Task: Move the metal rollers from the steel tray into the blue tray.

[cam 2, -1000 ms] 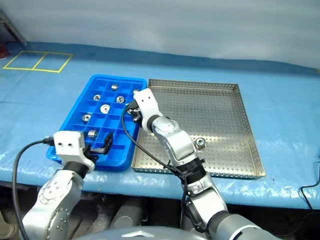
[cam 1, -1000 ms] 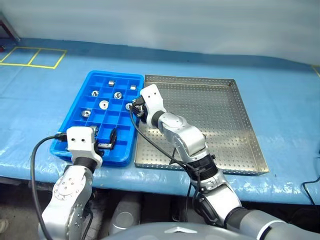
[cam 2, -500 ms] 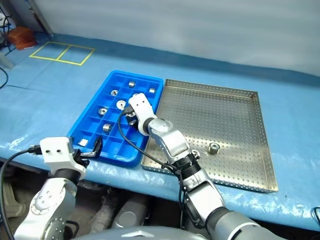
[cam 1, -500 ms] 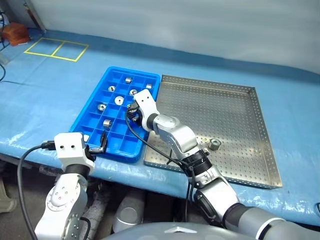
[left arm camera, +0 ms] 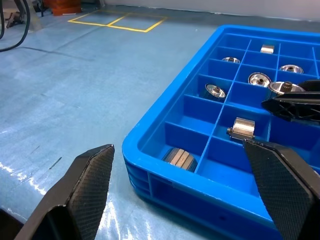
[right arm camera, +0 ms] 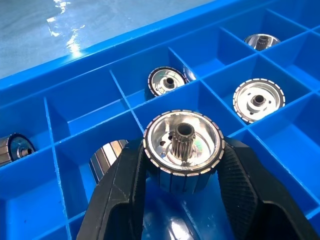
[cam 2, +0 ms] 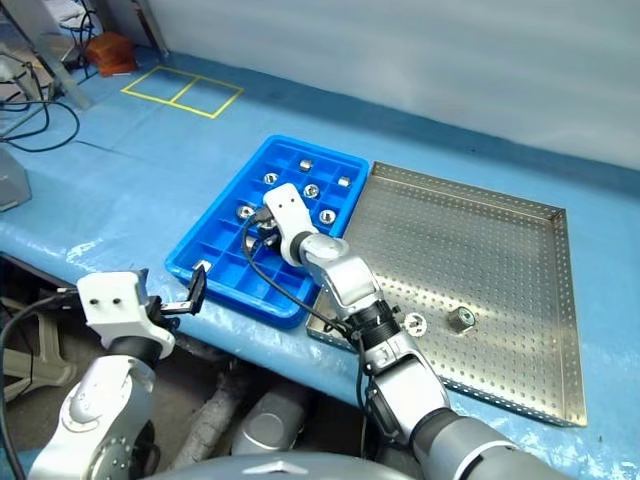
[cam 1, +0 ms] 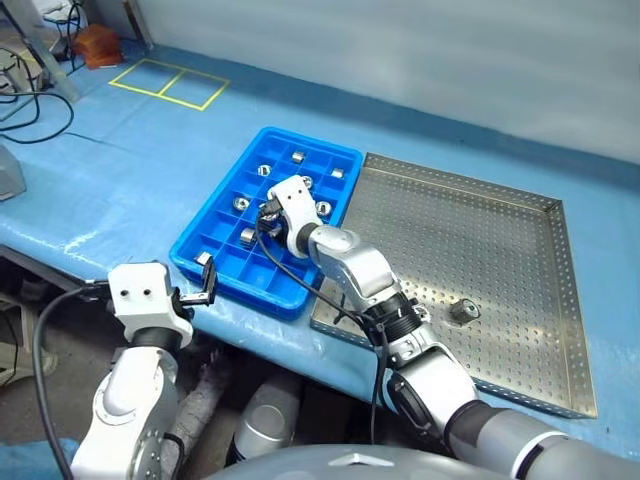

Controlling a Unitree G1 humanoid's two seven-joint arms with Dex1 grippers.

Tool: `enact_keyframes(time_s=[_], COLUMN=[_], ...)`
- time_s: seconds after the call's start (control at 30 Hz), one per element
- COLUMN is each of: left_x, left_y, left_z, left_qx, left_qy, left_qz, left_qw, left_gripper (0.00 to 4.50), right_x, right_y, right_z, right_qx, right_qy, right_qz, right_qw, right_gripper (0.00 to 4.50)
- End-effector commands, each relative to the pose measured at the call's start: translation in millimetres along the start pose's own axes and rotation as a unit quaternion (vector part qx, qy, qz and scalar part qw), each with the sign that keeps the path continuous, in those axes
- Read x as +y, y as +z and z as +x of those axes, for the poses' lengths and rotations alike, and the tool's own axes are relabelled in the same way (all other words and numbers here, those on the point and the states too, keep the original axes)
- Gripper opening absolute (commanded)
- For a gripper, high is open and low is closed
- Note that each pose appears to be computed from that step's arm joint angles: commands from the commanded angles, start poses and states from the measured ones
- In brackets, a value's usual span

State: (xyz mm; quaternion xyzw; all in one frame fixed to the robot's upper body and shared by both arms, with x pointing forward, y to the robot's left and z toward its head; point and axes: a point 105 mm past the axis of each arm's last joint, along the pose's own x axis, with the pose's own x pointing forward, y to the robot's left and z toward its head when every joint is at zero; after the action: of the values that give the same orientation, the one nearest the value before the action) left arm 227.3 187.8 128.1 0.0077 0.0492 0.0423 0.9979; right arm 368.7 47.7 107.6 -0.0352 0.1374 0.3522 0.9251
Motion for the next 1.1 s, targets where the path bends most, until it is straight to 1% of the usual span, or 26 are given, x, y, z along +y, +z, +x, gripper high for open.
enact_keyframes(time_s=[0.03, 0.27, 0.33, 0.4, 0.5, 0.57, 0.7, 0.8, 0.9, 1.0, 1.1], left_x=[-6.4, -11.6, -12.0, -12.3, -14.0, -15.9, -24.3, -30.9, -39.8, -56.2, -67.0], left_y=[6.4, 6.5, 6.3, 6.1, 5.8, 6.0, 6.7, 5.7, 3.4, 0.5, -2.3], left_z=[2.6, 7.9, 8.5, 9.0, 9.9, 10.9, 15.7, 18.9, 22.4, 25.1, 25.6], left_qx=[-0.013, -0.013, -0.013, -0.013, -0.012, -0.012, -0.012, -0.01, -0.004, 0.004, 0.009], left_qy=[-0.018, -0.034, -0.037, -0.039, -0.044, -0.051, -0.078, -0.099, -0.127, -0.182, -0.221], left_qz=[0.0, 0.0, 0.001, 0.001, 0.002, 0.002, 0.004, 0.01, 0.008, 0.016, 0.026], left_qw=[1.0, 0.999, 0.999, 0.999, 0.999, 0.999, 0.997, 0.995, 0.992, 0.983, 0.975], left_gripper=[4.5, 4.5, 4.5, 4.5, 4.5, 4.5, 4.5, 4.5, 4.5, 4.5, 4.5], right_x=[-0.7, -12.4, -10.6, -8.0, -6.4, -7.8, -20.6, -33.2, -51.9, -75.9, -86.9], right_y=[30.7, 23.0, 18.4, 16.4, 17.8, 20.9, 28.7, 27.9, 22.5, 11.7, 3.2], right_z=[-6.0, -9.0, -8.8, -9.1, -11.3, -14.5, -33.6, -50.5, -73.6, -103.6, -123.2], right_qx=[-0.051, -0.038, -0.029, -0.026, -0.028, -0.032, -0.04, -0.034, -0.021, -0.003, 0.01], right_qy=[-0.008, -0.026, -0.021, -0.017, -0.019, -0.024, -0.042, -0.067, -0.109, -0.173, -0.21], right_qz=[-0.003, 0.008, 0.008, 0.006, 0.004, 0.002, -0.007, -0.016, -0.02, -0.012, -0.001], right_qw=[0.999, 0.999, 0.999, 1.0, 0.999, 0.999, 0.998, 0.997, 0.994, 0.985, 0.978], right_gripper=[1.68, 1.68, 2.42, 2.96, 3.99, 4.49, 4.49, 4.49, 4.49, 4.49, 4.49])
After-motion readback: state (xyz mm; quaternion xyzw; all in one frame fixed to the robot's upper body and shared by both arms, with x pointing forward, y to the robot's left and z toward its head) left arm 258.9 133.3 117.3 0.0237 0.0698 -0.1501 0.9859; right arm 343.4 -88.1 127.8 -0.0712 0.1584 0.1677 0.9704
